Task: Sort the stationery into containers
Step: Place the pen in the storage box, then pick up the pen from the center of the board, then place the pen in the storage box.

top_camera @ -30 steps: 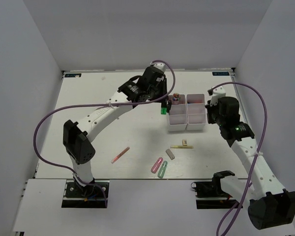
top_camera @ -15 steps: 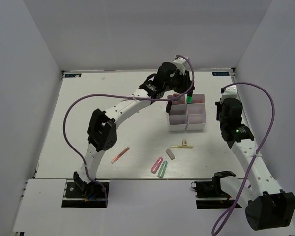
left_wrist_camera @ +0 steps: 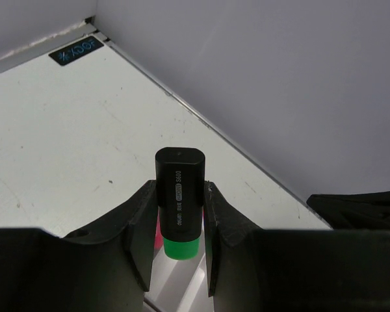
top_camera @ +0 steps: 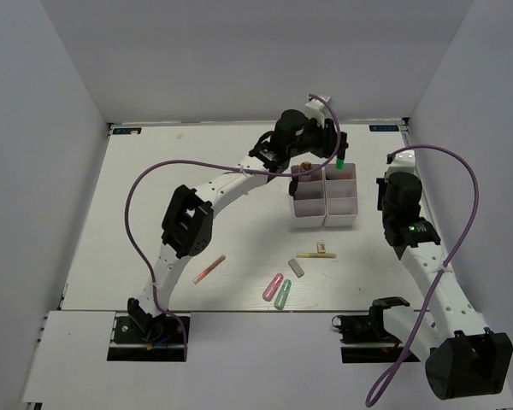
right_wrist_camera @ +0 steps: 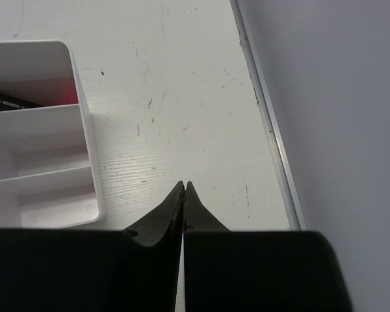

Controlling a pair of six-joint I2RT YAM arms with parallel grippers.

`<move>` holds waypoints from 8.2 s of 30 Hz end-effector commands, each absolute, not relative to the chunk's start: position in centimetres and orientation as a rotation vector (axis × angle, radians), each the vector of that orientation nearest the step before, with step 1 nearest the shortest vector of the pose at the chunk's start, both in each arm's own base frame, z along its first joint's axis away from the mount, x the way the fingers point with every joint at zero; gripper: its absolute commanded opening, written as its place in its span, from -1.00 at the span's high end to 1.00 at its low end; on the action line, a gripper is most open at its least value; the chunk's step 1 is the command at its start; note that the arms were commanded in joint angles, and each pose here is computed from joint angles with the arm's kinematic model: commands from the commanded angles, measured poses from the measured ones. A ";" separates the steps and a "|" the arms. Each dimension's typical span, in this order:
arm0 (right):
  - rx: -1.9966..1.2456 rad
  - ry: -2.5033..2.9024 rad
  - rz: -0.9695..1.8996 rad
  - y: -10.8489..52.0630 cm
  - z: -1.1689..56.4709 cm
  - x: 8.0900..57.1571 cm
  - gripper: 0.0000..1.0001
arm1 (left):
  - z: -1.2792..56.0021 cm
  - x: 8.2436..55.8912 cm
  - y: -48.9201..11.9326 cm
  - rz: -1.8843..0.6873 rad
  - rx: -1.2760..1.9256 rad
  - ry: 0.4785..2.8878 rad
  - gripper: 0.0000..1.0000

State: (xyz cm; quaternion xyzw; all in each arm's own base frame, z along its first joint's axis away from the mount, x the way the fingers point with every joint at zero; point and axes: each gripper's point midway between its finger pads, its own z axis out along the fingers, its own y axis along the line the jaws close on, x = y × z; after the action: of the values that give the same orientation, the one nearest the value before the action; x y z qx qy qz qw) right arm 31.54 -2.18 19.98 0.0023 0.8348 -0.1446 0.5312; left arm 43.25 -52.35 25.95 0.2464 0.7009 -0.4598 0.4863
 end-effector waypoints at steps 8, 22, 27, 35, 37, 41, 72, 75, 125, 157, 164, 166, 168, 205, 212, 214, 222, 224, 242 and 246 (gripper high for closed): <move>0.050 1.944 -0.349 -2.6 20.8 32.2 1.00 | 27.3 44.1 -53.3 -1.123 0.621 1.609 1.00; 0.037 1.954 -0.343 -2.5 20.6 32.3 1.00 | 24.5 45.1 -53.3 -1.057 0.643 1.645 1.00; 0.038 1.957 -0.341 -2.6 20.5 32.3 1.00 | 23.8 45.4 -53.2 -1.019 0.665 1.654 1.00; 0.025 1.964 -0.337 -2.5 20.3 32.3 1.00 | 22.4 45.7 -52.9 -0.973 0.691 1.677 1.00; 0.023 1.965 -0.334 -2.4 20.3 32.3 1.00 | 22.1 45.8 -52.8 -0.965 0.694 1.681 1.00; 0.021 1.968 -0.334 -2.4 20.2 32.3 1.00 | 21.9 45.9 -52.7 -0.957 0.696 1.686 1.00; 0.008 1.960 -0.324 -2.2 20.2 32.2 1.00 | 21.9 44.6 -52.3 -0.898 0.713 1.703 -0.24; 0.006 1.959 -0.319 -2.2 20.2 32.3 1.00 | 22.6 44.3 -52.4 -0.905 0.716 1.691 -0.26; -1.987 1.590 0.760 13.3 6.8 17.0 0.65 | 12.7 21.5 -10.5 -0.304 0.161 2.453 -0.77; -2.020 1.693 0.443 10.5 2.2 21.3 0.20 | 13.6 21.1 -10.3 -0.415 0.090 2.378 -0.77; -2.006 1.719 0.453 10.6 1.9 21.7 0.20 | 13.6 21.2 -10.2 -0.410 0.091 2.377 -0.77; -2.001 1.726 0.459 10.8 1.9 21.9 0.20 | 13.6 21.1 -10.2 -0.409 0.089 2.378 -0.77; -1.996 1.736 0.465 10.8 1.9 21.9 0.20 | 13.5 21.1 -10.2 -0.409 0.091 2.380 -0.77; -2.067 1.836 0.400 10.2 1.2 20.4 1.00 | 13.7 21.2 -9.9 -0.395 0.087 2.369 -0.77; -1.994 1.828 0.272 10.0 5.0 22.3 1.00 | 13.6 21.2 -10.0 -0.398 0.092 2.372 -0.77; -1.988 1.817 0.255 9.9 6.0 22.4 1.00 | 13.5 21.1 -9.9 -0.392 0.088 2.376 -0.77; -1.969 1.761 0.111 9.5 9.9 23.8 1.00 | 13.5 21.2 -9.9 -0.389 0.087 2.375 -0.77; -1.937 1.763 0.049 9.0 11.5 24.8 1.00 | 13.5 21.1 -9.9 -0.389 0.085 2.379 -0.77; -1.869 1.705 -0.611 4.5 19.5 34.2 1.00 | 13.3 21.2 -9.9 -0.387 0.085 2.382 -0.77; -1.923 1.672 -0.735 3.4 20.5 35.3 1.00 | 13.3 21.1 -9.9 -0.390 0.088 2.384 -0.77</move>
State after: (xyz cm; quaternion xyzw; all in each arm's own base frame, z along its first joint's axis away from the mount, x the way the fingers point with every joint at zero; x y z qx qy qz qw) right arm 33.15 4.91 17.25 -0.7017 0.6403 -0.1891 0.2489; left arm 21.06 -10.13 13.43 0.0333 0.9228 -0.1544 0.3515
